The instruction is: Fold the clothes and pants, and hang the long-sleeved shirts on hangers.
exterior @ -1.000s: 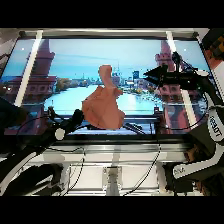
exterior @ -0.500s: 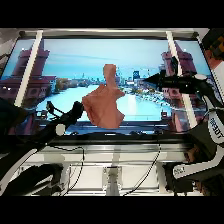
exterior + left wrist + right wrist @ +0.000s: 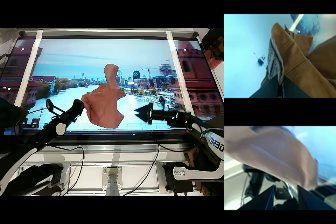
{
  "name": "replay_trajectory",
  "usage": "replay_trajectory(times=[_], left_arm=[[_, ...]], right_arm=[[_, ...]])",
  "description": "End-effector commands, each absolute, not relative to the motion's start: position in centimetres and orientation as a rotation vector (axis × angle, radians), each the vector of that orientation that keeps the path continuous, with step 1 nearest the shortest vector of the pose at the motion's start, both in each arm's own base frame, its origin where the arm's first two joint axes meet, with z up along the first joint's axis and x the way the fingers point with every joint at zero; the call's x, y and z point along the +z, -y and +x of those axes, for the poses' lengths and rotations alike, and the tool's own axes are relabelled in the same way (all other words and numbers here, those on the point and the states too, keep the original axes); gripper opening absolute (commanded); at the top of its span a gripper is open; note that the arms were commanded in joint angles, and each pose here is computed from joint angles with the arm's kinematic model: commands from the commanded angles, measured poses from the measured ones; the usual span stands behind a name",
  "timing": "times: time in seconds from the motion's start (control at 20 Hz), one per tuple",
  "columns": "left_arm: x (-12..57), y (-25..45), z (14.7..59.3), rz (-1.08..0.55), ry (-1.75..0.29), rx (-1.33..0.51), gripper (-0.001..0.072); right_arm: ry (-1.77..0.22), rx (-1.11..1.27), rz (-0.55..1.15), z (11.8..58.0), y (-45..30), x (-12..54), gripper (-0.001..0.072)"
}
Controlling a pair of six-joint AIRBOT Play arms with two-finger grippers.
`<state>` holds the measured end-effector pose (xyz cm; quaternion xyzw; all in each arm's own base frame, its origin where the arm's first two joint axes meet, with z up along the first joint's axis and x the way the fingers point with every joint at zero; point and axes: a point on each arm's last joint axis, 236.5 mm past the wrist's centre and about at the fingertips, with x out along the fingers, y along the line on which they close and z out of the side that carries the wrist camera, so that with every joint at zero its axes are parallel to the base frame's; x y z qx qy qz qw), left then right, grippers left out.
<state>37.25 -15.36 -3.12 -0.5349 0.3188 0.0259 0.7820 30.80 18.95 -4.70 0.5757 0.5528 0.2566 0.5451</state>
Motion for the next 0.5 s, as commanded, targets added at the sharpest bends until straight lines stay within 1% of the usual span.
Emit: replay_trajectory(times=[0.0,0.15,0.3,0.45], left_arm=[[-1.9,16.2,37.7,-1.157,-0.639,0.011,0.0018],[-0.9,16.7,38.0,-1.160,-0.599,-0.019,0.0018],[-0.9,16.7,38.0,-1.160,-0.600,-0.019,0.0017],[-0.9,16.7,38.0,-1.160,-0.600,-0.019,0.0017]], right_arm=[[-1.412,0.472,1.406,28.1,-21.3,-7.6,0.0311],[-1.441,0.328,1.398,28.2,-22.5,-9.7,0.0310],[-1.486,0.274,1.410,27.4,-24.3,-10.3,0.0310],[-1.439,0.224,1.451,28.7,-25.5,-10.2,0.0311]])
